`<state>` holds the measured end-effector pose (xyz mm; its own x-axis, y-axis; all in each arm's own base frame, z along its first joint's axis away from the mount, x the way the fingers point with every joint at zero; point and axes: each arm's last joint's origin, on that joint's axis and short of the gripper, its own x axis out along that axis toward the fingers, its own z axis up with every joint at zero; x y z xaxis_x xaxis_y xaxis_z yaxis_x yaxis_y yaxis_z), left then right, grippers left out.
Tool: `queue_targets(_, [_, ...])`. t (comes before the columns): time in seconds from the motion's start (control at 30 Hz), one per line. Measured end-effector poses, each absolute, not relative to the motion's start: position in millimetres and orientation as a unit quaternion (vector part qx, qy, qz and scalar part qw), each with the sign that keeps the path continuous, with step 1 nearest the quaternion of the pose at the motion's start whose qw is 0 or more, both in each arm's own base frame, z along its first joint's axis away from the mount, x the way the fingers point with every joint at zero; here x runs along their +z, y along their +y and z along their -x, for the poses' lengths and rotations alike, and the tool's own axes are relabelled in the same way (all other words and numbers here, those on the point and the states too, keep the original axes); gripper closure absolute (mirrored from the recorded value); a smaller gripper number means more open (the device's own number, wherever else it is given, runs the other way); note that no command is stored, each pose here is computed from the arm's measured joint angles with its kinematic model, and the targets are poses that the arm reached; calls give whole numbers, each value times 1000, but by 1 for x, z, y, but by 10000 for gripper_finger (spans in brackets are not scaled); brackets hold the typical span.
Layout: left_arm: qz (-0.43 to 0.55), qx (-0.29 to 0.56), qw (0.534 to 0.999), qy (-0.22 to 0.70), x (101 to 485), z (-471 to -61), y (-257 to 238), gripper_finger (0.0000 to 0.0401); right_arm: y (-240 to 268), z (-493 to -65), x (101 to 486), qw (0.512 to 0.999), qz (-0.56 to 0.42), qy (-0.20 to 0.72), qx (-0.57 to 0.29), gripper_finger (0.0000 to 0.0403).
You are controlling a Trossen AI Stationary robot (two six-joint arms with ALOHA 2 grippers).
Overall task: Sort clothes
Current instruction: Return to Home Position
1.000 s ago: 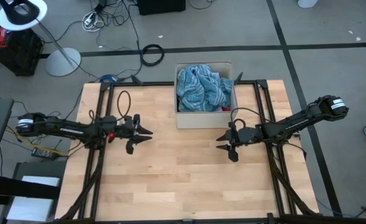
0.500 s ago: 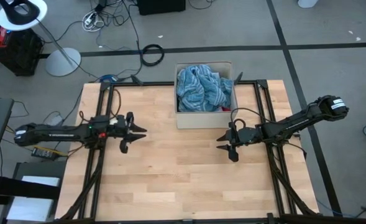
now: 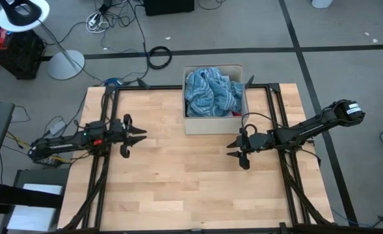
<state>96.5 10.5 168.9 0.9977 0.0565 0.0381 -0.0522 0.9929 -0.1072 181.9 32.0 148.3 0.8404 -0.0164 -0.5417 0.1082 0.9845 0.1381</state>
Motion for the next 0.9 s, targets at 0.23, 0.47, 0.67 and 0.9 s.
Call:
queue_targets(0.23, [52, 1, 998, -20, 169, -97, 9, 286, 32, -182, 148, 956, -82, 281, -33, 239])
queue_targets(0.47, [51, -15, 998, -20, 169, -97, 8, 286, 32, -182, 149, 957, -85, 276, -33, 239])
queue_targets(0.67, [53, -15, 998, -20, 169, -97, 8, 286, 32, -182, 149, 957, -84, 276, -32, 239])
queue_targets(0.9, [51, -17, 998, -24, 170, -97, 8, 286, 30, -183, 151, 958, -96, 268, -40, 239])
